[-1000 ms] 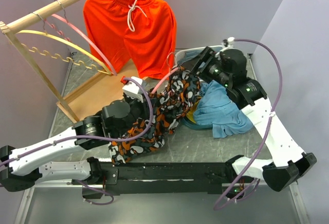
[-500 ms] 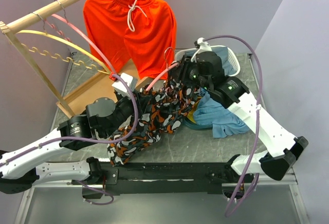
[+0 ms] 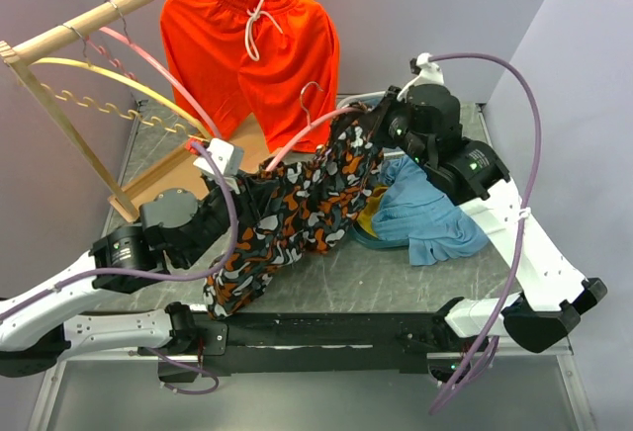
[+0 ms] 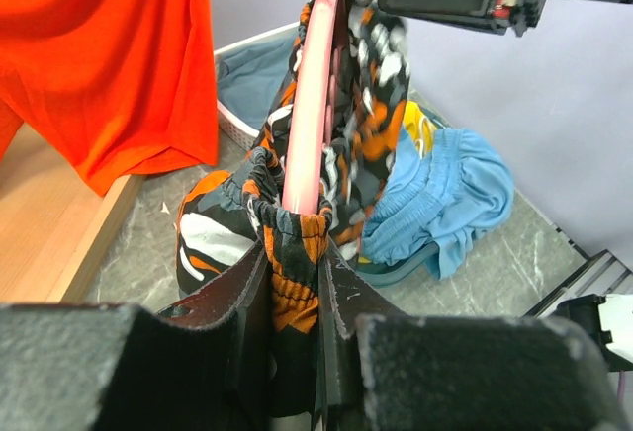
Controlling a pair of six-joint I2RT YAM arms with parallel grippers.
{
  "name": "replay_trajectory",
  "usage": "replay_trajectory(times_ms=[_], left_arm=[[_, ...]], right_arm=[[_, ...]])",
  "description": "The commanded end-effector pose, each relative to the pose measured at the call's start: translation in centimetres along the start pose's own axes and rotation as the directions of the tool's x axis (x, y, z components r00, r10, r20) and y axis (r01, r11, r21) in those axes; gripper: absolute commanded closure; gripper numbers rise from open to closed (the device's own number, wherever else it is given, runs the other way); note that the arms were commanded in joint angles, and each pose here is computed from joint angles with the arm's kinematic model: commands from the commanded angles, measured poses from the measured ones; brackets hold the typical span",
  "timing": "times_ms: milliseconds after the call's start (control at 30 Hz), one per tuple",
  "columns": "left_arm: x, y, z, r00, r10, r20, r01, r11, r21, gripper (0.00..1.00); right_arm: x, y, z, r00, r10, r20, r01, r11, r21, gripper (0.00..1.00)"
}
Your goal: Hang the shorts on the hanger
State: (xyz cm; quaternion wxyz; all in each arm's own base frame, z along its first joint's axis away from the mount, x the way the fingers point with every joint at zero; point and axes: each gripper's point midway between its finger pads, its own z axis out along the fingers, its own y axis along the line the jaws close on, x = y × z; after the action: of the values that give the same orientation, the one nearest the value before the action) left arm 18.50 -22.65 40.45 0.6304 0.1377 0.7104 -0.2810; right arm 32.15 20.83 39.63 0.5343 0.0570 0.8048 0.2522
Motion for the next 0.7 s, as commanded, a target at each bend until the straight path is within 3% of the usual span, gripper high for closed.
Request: replay_trajectory(times_ms=[0, 33, 133, 233, 400, 667], left_arm=[[-4.1, 0.0, -1.1, 0.986, -0.102, 0.13, 0.1, 0.995, 0.021, 0.99], [-4.2, 0.0, -1.1, 0.984, -0.111, 0.139, 0.109, 0.994, 0.021, 0.99], [-5.8, 0.1, -1.9, 0.969, -0.154, 0.191, 0.148, 0.988, 0.044, 0.99], [-7.3, 0.1, -2.5, 0.959, -0.178, 0.222, 0.169, 0.984, 0.058, 0.99], [-10.3, -0.5, -4.0, 0.931, -0.224, 0.289, 0.193, 0.972, 0.133, 0.99], [-14.8, -1.8, -6.0, 0.898, -0.265, 0.352, 0.187, 0.952, 0.242, 0.99]], right_arm=[[-1.8, 2.9, -1.5, 1.0, 0.012, 0.02, -0.01, 0.992, -0.129, 0.67], [-1.3, 2.5, -1.4, 1.0, 0.011, 0.016, -0.009, 0.993, -0.121, 0.49], [-1.7, 1.6, -2.5, 0.997, 0.032, 0.072, -0.024, 0.993, -0.114, 0.28], [-2.9, 0.3, -4.0, 0.988, 0.082, 0.129, -0.069, 0.993, -0.098, 0.17], [-5.1, -5.1, -2.9, 0.95, 0.257, 0.178, -0.252, 0.966, -0.053, 0.14], [-2.3, -10.9, 8.4, 0.9, 0.434, 0.043, -0.433, 0.901, -0.037, 0.14]])
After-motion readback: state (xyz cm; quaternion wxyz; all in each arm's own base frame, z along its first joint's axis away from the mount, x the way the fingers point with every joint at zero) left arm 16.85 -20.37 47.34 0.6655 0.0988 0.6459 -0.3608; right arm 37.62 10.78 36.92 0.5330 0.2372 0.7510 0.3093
